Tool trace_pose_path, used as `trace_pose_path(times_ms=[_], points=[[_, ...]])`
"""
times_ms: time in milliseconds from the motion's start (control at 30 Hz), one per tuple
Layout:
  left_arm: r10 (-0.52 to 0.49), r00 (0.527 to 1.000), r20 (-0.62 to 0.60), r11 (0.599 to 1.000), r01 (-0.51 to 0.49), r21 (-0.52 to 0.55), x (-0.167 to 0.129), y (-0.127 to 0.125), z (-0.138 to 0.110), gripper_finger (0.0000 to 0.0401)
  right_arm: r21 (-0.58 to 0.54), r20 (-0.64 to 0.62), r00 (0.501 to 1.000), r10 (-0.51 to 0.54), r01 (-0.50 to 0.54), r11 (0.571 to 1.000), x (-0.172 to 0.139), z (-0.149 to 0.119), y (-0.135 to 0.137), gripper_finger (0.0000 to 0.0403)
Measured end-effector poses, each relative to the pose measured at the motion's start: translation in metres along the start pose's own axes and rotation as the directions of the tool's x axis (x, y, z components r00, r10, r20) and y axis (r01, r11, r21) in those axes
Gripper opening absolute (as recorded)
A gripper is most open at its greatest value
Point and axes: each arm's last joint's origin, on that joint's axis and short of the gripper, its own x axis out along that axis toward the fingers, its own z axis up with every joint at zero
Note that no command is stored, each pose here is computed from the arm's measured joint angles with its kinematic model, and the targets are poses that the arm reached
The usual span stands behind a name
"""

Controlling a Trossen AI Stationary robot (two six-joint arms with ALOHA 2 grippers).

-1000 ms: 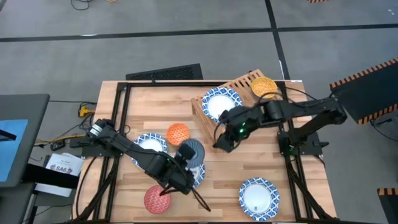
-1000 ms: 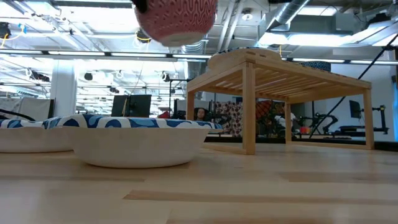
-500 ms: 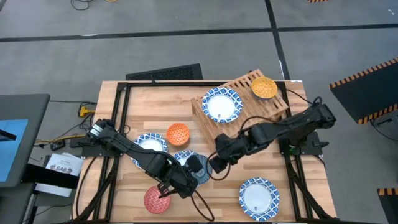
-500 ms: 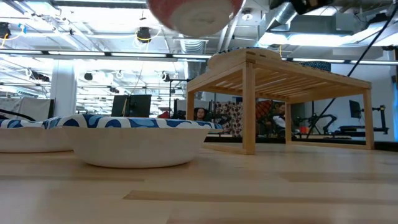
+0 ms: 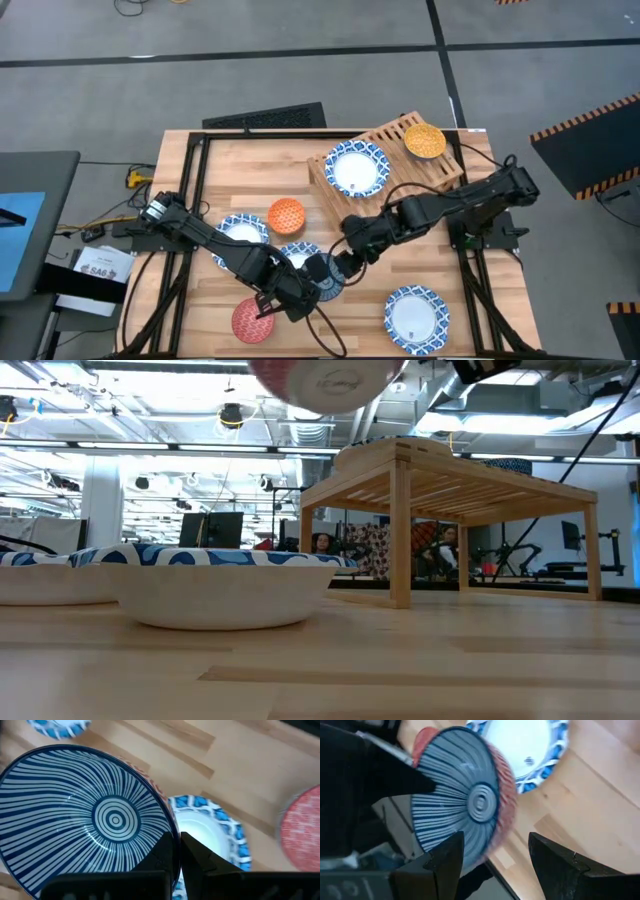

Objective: Place and stack bowls onto a shelf
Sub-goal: Stack the blue pattern bowl on top of the yellow pattern bowl on the shelf

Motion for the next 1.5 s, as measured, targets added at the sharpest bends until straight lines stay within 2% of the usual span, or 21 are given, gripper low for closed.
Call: trace_pose_path(times_ms=[133,333,433,533,733,900,1133,1300,1400,1500], points=[[0.049,0.999,-0.017,0.997,-0.048,0.059,0.0,0.002,0.001,0.0,-0.019,-0.033,0.999,0.024,-0.025,1.0,0.0,0.002,0.001,0.0249],[0.054,0.998,-0.022,0.996,-0.052,0.069,0.0,0.002,0.0,0.0,-0.023,-0.064,0.997,0.038,-0.04,0.999,-0.001,0.003,0.0,0.0247],[0.054,0.998,-0.021,0.996,-0.052,0.073,0.0,0.002,0.0,0.0,-0.032,-0.075,0.996,0.038,-0.041,0.999,-0.001,0.006,-0.001,0.0231],[0.054,0.998,-0.022,0.996,-0.052,0.074,0.0,0.002,0.0,0.0,-0.031,-0.077,0.997,0.03,-0.033,0.999,-0.002,0.007,-0.003,0.0187],[0.049,0.998,-0.025,0.996,-0.047,0.074,0.0,0.004,-0.002,0.0,-0.038,-0.074,0.997,0.009,-0.012,0.999,-0.002,0.01,-0.006,0.0067],[0.057,0.998,-0.028,0.995,-0.055,0.077,0.001,0.005,-0.002,0.0,-0.07,-0.063,0.997,0.038,-0.042,0.997,-0.011,0.011,-0.005,0.0018],[0.104,0.994,-0.033,0.992,-0.101,0.072,0.001,0.009,-0.002,0.0009,-0.096,-0.065,0.997,0.036,-0.042,0.995,-0.018,0.011,-0.006,0.002],[0.104,0.993,-0.064,0.995,-0.104,0.001,-0.001,0.01,-0.006,0.0003,-0.187,-0.044,0.996,0.075,-0.082,0.979,-0.044,0.008,-0.007,0.0068],[0.051,0.997,-0.058,0.996,-0.055,-0.064,-0.002,0.007,-0.008,0.0002,-0.295,-0.019,0.989,0.148,-0.147,0.944,-0.066,0.002,-0.003,0.0087],[-0.006,1.0,0.001,0.988,0.006,-0.154,-0.007,0.011,-0.012,0.0001,-0.442,-0.026,0.981,0.193,-0.185,0.878,-0.077,-0.008,0.001,0.0098]])
